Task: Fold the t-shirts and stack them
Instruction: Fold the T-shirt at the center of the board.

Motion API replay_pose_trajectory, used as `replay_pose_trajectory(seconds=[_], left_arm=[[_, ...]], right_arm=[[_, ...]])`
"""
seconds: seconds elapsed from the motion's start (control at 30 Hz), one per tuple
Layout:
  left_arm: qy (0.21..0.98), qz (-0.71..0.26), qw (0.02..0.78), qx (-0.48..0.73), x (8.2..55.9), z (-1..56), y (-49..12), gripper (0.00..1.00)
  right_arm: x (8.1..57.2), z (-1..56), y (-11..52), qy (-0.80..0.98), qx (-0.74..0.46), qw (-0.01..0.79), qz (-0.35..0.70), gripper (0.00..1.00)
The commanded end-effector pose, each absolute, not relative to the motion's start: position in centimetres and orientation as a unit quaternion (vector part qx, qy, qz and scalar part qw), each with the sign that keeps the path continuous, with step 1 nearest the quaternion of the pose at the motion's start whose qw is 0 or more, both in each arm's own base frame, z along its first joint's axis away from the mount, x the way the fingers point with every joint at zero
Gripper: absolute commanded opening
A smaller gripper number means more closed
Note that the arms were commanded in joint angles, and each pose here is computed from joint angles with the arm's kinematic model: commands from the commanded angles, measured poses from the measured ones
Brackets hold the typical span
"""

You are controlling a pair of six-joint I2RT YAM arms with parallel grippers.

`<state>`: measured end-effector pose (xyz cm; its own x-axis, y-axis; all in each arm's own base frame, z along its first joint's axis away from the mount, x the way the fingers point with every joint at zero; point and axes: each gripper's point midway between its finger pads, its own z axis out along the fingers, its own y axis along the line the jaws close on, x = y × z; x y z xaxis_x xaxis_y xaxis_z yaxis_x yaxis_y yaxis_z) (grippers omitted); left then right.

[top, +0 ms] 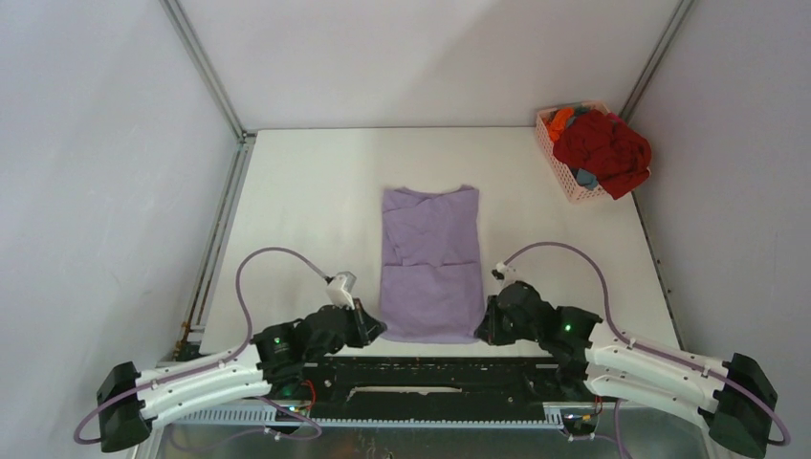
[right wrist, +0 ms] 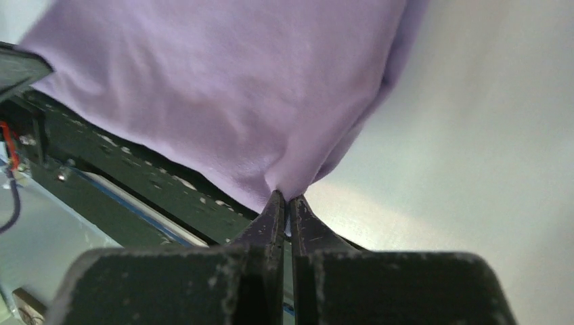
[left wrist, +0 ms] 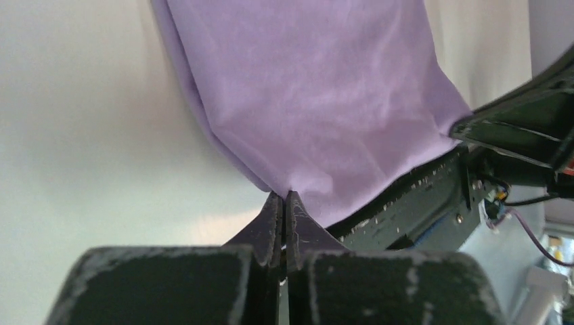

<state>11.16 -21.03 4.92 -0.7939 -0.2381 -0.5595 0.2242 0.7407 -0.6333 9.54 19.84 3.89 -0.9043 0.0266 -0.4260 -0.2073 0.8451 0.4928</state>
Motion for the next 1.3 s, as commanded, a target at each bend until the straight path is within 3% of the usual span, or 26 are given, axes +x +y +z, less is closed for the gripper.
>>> replay_pose_trajectory(seconds=[0.0, 0.2, 0.57, 0.9, 1.27], left_arm=[[0.834, -0.351, 0.426, -0.021, 15.0, 10.7, -21.2, 0.00], [0.779, -0.340, 0.523, -0.061, 19.8, 15.9, -21.5, 0.00], [0.763, -0.269, 0.582, -0.085, 28.7, 21.6, -20.2, 0.00], [0.763, -0.242, 0.595, -0.079, 35.9, 24.7, -19.7, 0.00], [0.791, -0.226, 0.562, -0.086, 45.6, 21.9, -20.0, 0.00]], right_arm=[[13.7, 9.6, 20.7, 0.908, -0.058, 0.312, 0.272, 0.00], [18.3, 13.4, 21.7, 0.880, -0.049, 0.375, 0.289, 0.00], [27.3, 17.9, 20.9, 0.864, -0.030, 0.413, 0.287, 0.00], [33.7, 20.9, 20.2, 0.858, -0.022, 0.430, 0.281, 0.00], [40.9, 18.4, 18.4, 0.868, 0.017, 0.403, 0.288, 0.00]])
